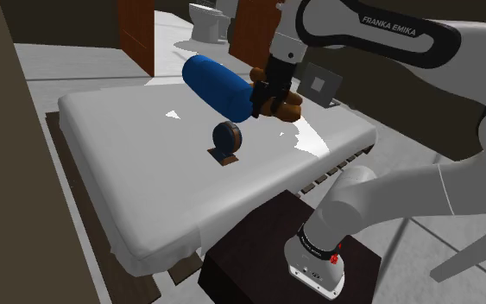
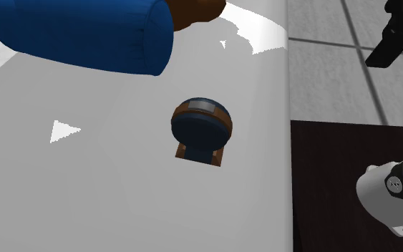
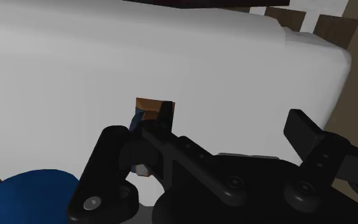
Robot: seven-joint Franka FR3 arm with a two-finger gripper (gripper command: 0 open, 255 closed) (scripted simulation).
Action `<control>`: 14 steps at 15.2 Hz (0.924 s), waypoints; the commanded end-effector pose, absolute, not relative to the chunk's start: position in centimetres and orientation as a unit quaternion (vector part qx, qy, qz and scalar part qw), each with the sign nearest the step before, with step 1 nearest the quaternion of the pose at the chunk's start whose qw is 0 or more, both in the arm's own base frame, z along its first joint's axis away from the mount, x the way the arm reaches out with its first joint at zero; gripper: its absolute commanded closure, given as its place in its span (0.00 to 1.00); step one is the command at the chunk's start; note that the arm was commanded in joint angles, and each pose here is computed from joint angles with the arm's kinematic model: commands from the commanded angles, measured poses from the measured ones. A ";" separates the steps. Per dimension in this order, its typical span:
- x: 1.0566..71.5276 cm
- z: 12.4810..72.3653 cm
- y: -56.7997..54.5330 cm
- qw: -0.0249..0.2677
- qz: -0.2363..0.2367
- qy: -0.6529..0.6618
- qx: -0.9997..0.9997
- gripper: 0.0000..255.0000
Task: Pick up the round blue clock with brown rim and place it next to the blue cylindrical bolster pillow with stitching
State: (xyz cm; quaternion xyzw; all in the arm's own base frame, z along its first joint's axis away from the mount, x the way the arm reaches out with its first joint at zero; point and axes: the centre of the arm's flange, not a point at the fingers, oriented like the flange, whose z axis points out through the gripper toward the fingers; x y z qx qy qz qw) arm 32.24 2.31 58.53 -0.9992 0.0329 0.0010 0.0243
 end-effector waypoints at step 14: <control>24.8 46.8 0.3 0.010 -0.282 0.072 -0.957 0.00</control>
